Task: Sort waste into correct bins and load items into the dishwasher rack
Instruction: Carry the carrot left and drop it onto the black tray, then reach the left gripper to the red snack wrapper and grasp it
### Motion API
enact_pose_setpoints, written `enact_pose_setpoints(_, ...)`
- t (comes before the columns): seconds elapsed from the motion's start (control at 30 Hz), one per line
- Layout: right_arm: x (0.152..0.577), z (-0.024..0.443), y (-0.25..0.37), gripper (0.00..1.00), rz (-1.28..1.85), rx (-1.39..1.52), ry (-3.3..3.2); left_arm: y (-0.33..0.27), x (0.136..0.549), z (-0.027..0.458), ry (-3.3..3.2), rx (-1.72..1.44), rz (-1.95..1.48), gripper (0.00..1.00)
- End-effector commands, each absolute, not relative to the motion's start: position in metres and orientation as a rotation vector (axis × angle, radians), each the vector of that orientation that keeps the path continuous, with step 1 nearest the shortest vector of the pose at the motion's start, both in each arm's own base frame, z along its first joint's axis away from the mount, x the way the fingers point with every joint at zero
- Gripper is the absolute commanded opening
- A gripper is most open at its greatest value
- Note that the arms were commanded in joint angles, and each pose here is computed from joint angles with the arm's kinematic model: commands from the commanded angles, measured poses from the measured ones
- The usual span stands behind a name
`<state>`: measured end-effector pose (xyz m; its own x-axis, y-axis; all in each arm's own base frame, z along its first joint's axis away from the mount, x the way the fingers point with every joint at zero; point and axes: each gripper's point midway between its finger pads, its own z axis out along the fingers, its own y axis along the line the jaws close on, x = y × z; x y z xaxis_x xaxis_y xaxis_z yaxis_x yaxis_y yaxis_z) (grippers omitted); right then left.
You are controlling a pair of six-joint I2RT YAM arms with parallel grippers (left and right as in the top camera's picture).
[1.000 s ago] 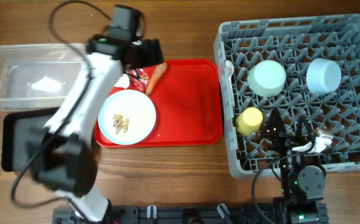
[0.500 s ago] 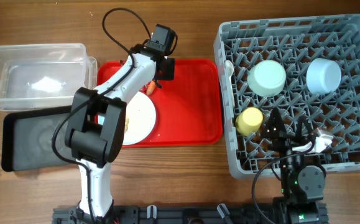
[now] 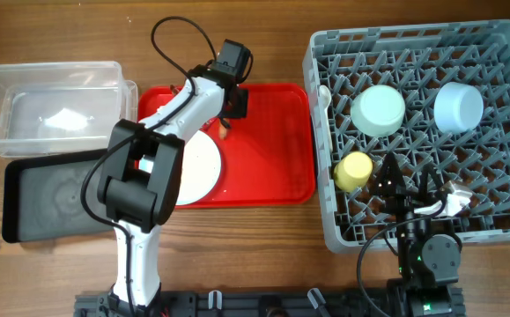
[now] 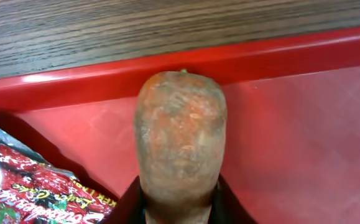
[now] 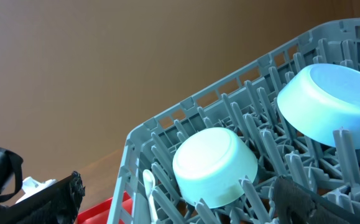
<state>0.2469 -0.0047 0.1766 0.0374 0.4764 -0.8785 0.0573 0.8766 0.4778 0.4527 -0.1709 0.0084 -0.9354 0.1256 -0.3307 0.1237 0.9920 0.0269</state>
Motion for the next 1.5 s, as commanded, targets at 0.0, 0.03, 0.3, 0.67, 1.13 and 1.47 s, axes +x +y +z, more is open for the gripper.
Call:
enact_pose_setpoints(0.0,0.247,0.179,-0.005,1.0,0.349,0.441,1.5,-0.171,0.453,0.02,2.776,0.172,0.005,0.05)
enact_pose_setpoints(0.03,0.247,0.179,-0.005,1.0,0.349,0.441,1.5,-0.171,0.455,0.031,2.758,0.157,-0.007,0.04)
enact_pose_setpoints(0.3,0.247,0.179,-0.005,1.0,0.349,0.442,1.5,-0.129,0.416,0.161,2.657,-0.323,-0.127,0.04)
enact_pose_setpoints(0.67,0.247,0.179,-0.005,1.0,0.349,0.441,1.5,0.031,0.28,0.165,2.737,-1.149,0.413,0.04)
enact_pose_setpoints(1.13,0.247,0.179,-0.005,1.0,0.349,0.441,1.5,0.12,0.219,0.071,2.337,-1.959,0.532,0.28)
enact_pose_setpoints(1.47,0.247,0.179,-0.005,1.0,0.349,0.442,1.5,0.103,0.265,0.102,2.405,-1.876,0.089,0.98)
